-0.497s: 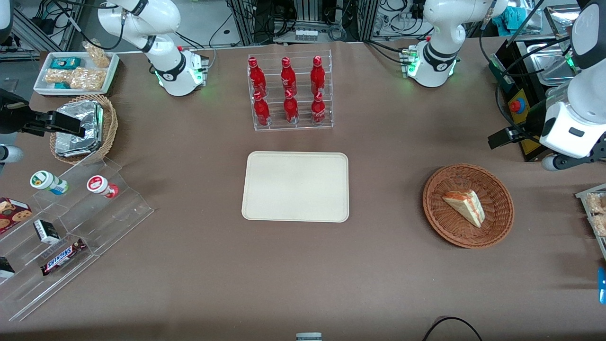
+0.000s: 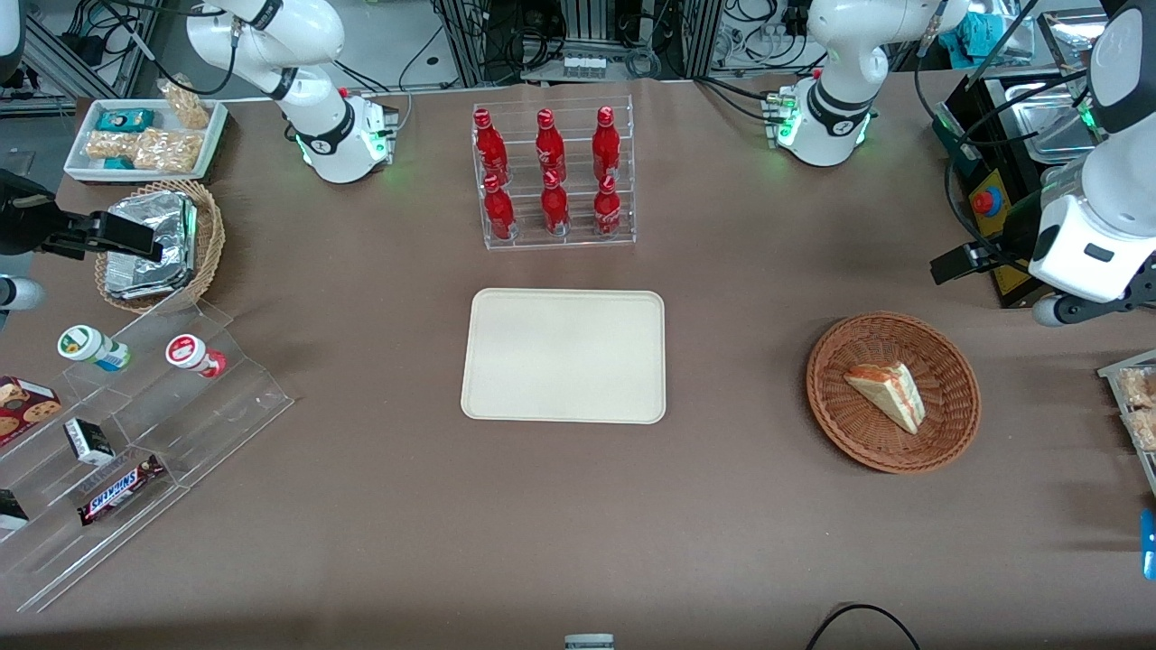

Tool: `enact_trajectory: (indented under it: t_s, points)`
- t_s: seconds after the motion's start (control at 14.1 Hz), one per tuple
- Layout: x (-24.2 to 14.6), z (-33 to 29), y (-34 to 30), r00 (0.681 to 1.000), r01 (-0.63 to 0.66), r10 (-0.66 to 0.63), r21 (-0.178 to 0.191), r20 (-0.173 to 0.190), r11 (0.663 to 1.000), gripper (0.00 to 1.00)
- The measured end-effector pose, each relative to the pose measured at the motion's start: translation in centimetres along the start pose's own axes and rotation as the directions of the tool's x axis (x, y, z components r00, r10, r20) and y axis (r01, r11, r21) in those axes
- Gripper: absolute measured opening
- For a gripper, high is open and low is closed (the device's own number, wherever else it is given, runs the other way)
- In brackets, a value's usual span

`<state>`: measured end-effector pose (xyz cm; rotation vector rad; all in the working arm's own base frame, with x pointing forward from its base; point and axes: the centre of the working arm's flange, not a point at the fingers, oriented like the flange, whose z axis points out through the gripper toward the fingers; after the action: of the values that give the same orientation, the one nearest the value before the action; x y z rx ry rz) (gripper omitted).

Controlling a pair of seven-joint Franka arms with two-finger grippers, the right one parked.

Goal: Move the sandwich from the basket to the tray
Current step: 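Lower the open left gripper over the wrapped sandwich in the basket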

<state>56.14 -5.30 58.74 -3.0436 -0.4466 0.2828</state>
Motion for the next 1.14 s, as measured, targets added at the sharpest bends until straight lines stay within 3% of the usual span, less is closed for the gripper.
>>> enact_trajectory:
  t_s: [0.07, 0.35, 0.43, 0.78, 0.99, 1.14]
  points:
    - [0.2, 0.5, -0.2, 1.0, 0.005, -0.005, 0.004, 0.014, 1.0, 1.0]
    - [2.7, 5.7, -1.9, 0.99, 0.041, -0.045, 0.037, 0.134, 0.998, 1.0]
    - [3.8, 8.2, -1.9, 0.99, 0.045, -0.049, 0.035, 0.13, 0.998, 1.0]
    - [5.4, 22.7, -1.4, 0.991, 0.132, -0.133, -0.026, -0.005, 0.991, 1.0]
    - [4.8, 26.9, -1.3, 0.983, 0.158, -0.163, -0.071, -0.081, 0.985, 1.0]
    - [4.6, 28.3, -1.5, 0.974, 0.192, -0.201, -0.089, -0.101, 0.977, 1.0]
